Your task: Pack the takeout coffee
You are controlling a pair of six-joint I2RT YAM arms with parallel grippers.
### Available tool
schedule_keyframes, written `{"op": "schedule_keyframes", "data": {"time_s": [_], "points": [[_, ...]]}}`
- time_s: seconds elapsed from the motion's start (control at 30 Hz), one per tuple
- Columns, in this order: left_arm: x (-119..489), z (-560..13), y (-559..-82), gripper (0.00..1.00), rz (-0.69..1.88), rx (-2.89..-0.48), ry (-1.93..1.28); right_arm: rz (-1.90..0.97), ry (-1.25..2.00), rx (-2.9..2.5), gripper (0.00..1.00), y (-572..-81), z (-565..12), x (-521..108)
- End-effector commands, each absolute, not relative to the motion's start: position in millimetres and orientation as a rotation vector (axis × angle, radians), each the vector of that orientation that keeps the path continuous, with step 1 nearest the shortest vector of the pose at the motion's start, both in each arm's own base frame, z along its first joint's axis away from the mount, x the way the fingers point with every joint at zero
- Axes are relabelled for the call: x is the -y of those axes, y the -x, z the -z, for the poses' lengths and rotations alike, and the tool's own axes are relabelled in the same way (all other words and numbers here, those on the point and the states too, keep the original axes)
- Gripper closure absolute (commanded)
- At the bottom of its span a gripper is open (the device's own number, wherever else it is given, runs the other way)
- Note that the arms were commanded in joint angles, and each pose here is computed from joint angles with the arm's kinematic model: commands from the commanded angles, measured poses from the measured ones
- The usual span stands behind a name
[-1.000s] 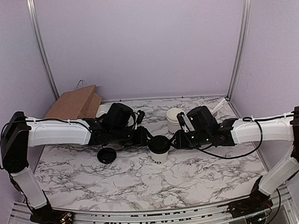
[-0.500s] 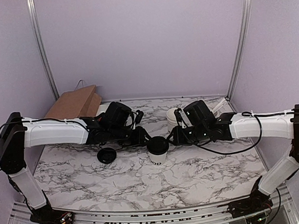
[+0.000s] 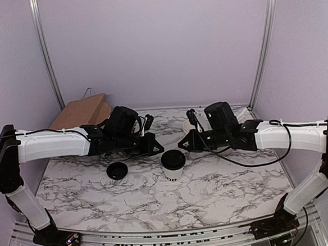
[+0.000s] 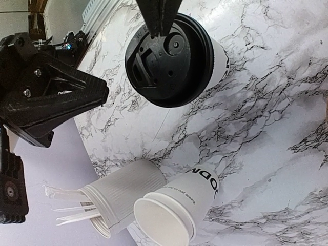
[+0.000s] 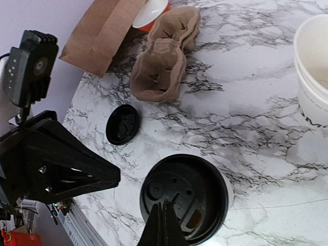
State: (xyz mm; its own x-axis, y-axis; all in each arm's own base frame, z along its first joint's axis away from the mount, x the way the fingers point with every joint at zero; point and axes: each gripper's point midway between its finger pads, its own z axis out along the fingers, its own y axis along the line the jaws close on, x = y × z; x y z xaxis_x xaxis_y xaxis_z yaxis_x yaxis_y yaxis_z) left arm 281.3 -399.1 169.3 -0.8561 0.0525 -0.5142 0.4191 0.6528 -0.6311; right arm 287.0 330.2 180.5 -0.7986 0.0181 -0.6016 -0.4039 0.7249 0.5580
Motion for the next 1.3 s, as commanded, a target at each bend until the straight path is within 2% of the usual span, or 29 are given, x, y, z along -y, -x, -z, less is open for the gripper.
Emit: {"op": "schedule_keyframes", "data": {"time_s": [0.0,0.23,0.57,0.77,1.07,1.17,1.27], "points": [[405,-180,-279,1.00,1.195,-2.390,-0.370,-1.241,0.354,-2.203,1.00,-278,-213,-358],[409,-159,-280,1.00,1.206,-2.434,-0.359,-1.373,0.308,-2.150,1.00,-282,-212,-358],[403,-97,-279,1.00,1.108,-2.568,-0.331,-1.350,0.177,-2.395,1.00,-273,-116,-345],[398,-98,-279,1.00,1.075,-2.567,-0.334,-1.321,0.199,-2.355,1.00,-280,-138,-346],[400,-103,-279,1.00,1.083,-2.557,-0.344,-1.331,0.273,-2.171,1.00,-298,-210,-356],[400,-104,-279,1.00,1.083,-2.555,-0.346,-1.305,0.256,-2.196,1.00,-301,-199,-355],[399,-103,-279,1.00,1.079,-2.557,-0.348,-1.288,0.212,-2.284,1.00,-298,-165,-351]]}}
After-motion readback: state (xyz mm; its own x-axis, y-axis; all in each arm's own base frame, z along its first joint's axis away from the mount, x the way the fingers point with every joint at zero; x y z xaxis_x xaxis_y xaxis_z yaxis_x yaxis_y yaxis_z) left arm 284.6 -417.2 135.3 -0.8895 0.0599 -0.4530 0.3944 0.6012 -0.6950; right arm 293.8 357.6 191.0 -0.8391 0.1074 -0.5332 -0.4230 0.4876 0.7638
